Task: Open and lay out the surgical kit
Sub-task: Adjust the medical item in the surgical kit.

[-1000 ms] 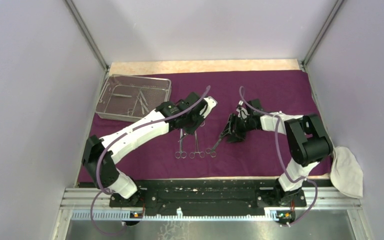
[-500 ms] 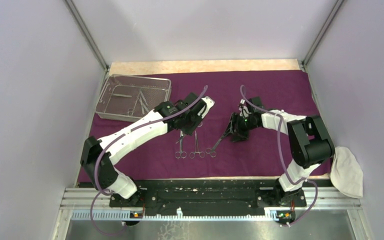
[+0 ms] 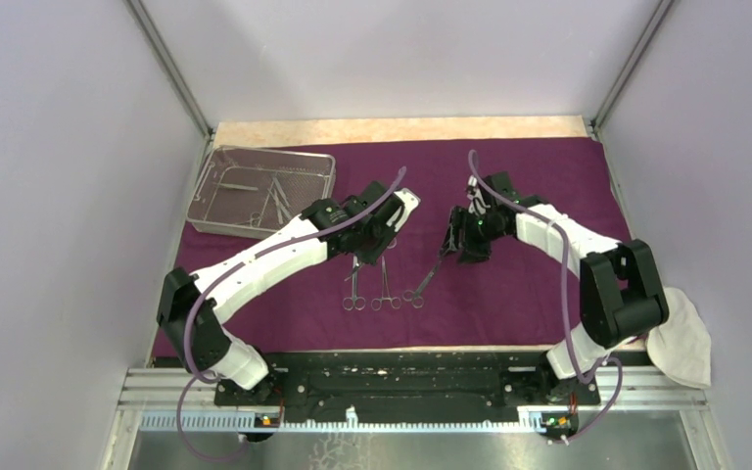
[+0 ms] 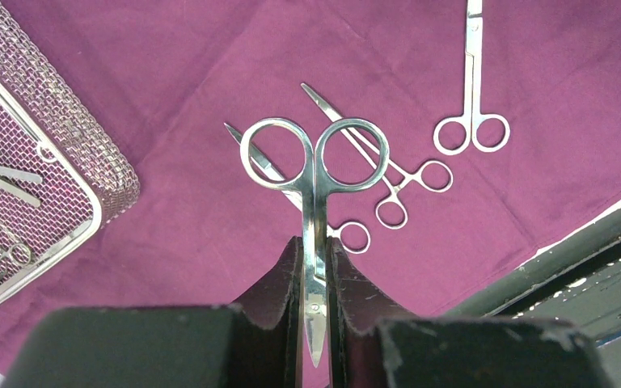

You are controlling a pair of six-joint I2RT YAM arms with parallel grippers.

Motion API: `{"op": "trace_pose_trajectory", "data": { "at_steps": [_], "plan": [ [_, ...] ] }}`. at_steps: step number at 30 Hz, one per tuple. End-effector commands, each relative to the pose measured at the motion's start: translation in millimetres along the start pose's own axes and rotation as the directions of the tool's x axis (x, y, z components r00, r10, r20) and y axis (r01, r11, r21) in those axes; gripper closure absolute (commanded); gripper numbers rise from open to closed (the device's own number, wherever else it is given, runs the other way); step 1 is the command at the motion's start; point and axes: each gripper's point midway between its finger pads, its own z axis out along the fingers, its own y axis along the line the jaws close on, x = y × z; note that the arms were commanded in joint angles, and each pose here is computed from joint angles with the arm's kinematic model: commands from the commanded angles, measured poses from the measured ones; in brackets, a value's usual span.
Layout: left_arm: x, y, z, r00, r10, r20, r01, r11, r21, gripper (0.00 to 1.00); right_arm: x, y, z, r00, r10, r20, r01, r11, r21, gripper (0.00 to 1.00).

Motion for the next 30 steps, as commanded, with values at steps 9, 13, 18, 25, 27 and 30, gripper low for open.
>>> {"op": "trace_pose_trajectory", "data": {
  "at_steps": [9,13,18,25,27,30],
  "plan": [
    [-18,14,-37,0.983,-0.138,0.12,0.143,0.989,-0.026,1.0,12,20,2,0.926,0.37,0.072,-0.371,0.862,0.345,0.43],
    [-22,15,-50,0.974,-0.152,0.166,0.156,0.988,-0.011,1.0,17,30,12,0.913,0.401,0.073,-0.391,0.808,0.441,0.49],
    [-30,24,-70,0.966,-0.125,0.225,0.135,0.99,-0.03,1.0,36,35,38,0.893,0.449,0.031,-0.403,0.766,0.501,0.56],
    [-27,18,-82,0.961,-0.12,0.251,0.117,0.993,0.027,1.0,46,30,54,0.886,0.46,0.059,-0.421,0.745,0.518,0.71],
    [-24,17,-82,0.96,-0.114,0.254,0.109,0.993,0.033,1.0,48,26,58,0.881,0.469,0.064,-0.43,0.736,0.522,0.72],
    [-21,16,-83,0.961,-0.11,0.254,0.104,0.994,0.037,1.0,53,19,62,0.875,0.479,0.07,-0.439,0.724,0.532,0.78]
  ]
}}
